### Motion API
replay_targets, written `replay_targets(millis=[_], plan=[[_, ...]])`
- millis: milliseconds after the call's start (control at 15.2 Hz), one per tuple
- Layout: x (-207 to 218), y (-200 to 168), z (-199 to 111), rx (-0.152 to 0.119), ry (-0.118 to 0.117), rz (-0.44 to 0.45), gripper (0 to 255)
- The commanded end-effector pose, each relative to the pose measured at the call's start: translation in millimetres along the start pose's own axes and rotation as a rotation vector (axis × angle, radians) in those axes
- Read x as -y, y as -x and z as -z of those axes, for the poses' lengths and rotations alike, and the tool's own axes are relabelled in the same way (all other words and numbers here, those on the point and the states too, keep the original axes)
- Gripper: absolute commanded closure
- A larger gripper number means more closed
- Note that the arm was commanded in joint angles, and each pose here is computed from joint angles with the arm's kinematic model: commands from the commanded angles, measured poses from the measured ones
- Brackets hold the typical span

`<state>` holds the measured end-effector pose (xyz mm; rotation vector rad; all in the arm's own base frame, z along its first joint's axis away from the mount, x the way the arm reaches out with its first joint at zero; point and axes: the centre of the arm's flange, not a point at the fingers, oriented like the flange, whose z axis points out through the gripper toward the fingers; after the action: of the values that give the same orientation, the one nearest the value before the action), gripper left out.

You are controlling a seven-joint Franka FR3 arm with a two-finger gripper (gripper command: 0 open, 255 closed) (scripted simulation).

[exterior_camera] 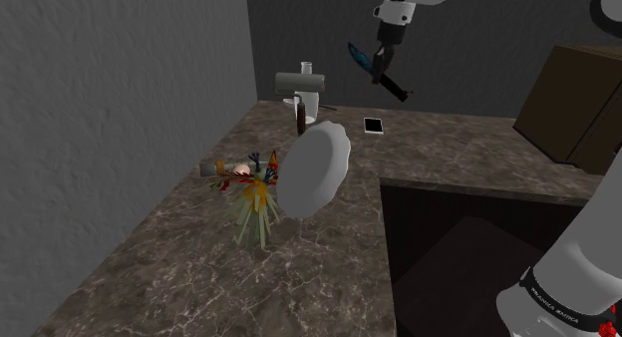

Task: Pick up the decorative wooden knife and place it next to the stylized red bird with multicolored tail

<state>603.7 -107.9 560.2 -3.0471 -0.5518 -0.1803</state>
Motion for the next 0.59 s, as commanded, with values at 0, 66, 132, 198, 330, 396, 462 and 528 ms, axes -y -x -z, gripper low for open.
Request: replay_targets(millis=[0,66,132,198,330,396,462,528], plan=[[23.3,-11.3,-2.6,0.000,0.000,-0.001,255],[35.1,-17.3,-3.5,0.000,0.000,-0.001,255],[46.8,-23.3,-4.5,0.000,0.000,-0.001,255],[58.5,-29.3,-5.4,0.000,0.000,-0.001,255],[81.9,-41.3,-7.3,0.000,0.000,-0.001,255],[93.6,-47.3,-8.3,0.000,0.000,-0.001,255],[105.4,-53.3,-9.2,0.000,0.000,-0.001,255],[117.1,-59.3,-10.2,0.000,0.000,-0.001,255]])
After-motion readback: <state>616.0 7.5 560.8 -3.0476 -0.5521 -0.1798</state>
